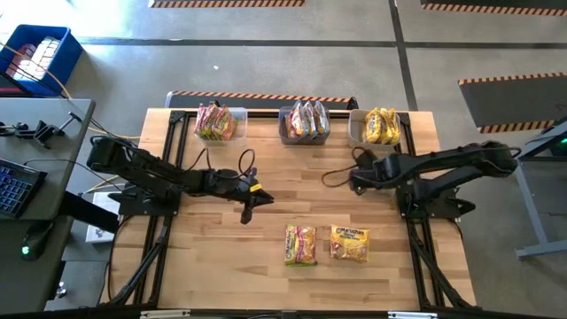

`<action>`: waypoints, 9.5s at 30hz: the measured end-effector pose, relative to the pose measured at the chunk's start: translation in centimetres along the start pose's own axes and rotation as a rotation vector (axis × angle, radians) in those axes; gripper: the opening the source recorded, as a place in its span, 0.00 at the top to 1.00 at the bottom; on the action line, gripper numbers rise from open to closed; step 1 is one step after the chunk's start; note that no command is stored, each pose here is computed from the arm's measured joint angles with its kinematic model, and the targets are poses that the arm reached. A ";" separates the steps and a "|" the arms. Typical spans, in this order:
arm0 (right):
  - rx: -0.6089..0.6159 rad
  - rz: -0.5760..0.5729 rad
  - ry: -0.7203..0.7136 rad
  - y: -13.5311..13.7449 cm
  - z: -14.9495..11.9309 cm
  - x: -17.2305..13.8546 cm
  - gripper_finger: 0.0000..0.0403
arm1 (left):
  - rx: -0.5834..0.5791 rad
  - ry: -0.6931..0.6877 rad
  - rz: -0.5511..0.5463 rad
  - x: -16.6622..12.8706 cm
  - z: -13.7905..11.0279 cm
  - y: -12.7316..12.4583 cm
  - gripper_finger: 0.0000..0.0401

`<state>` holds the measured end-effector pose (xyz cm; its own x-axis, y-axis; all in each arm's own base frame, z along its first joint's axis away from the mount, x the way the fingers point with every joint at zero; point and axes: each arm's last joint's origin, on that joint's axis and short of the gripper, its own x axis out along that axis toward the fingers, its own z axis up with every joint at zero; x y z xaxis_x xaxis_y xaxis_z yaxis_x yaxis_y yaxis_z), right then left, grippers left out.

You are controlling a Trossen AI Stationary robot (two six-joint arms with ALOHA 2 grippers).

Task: Sort Maruchan noodles
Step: Put the blue noodle pack into the black bin

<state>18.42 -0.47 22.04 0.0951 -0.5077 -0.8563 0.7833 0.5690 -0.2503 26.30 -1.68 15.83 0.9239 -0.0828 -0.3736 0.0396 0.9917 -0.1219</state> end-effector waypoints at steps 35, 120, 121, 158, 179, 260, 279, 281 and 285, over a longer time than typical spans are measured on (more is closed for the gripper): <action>-0.221 0.738 -0.192 6.1 0.9 4.8 0.98 | 0.020 -0.004 0.088 0.4 0.2 0.3 0.91; -0.429 0.735 -0.244 9.0 -0.9 8.3 0.98 | 0.010 0.242 -0.256 10.1 0.9 10.7 0.81; -0.429 0.735 -0.245 9.0 -0.9 8.3 0.98 | 0.015 0.251 -0.259 10.1 0.8 10.7 0.85; -0.096 0.786 -0.378 8.3 -3.3 3.9 0.90 | -0.387 0.115 -0.119 3.3 -3.1 6.1 1.00; 0.008 0.688 -0.363 9.0 -0.7 10.2 0.98 | -0.135 0.230 -0.011 4.9 -3.8 3.0 1.00; 0.221 0.872 -0.150 8.0 1.4 8.3 0.41 | -0.249 0.132 0.072 3.9 -2.8 3.5 1.00; 0.395 0.850 -0.211 13.6 4.8 12.7 0.33 | -0.180 0.144 0.168 4.2 -3.5 3.4 1.00; 0.381 0.851 -0.221 13.9 5.1 12.8 0.33 | -0.180 0.149 0.160 4.3 -3.6 3.3 1.00; 0.332 0.874 -0.247 14.2 5.4 12.7 0.33 | -0.177 0.163 0.158 4.4 -3.9 3.2 1.00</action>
<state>34.05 -2.33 10.03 0.8237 -0.1353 -0.5507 0.5047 0.6176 0.6032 29.05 0.74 10.20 0.8393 0.0428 -0.5419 -0.1806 0.9622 -0.2037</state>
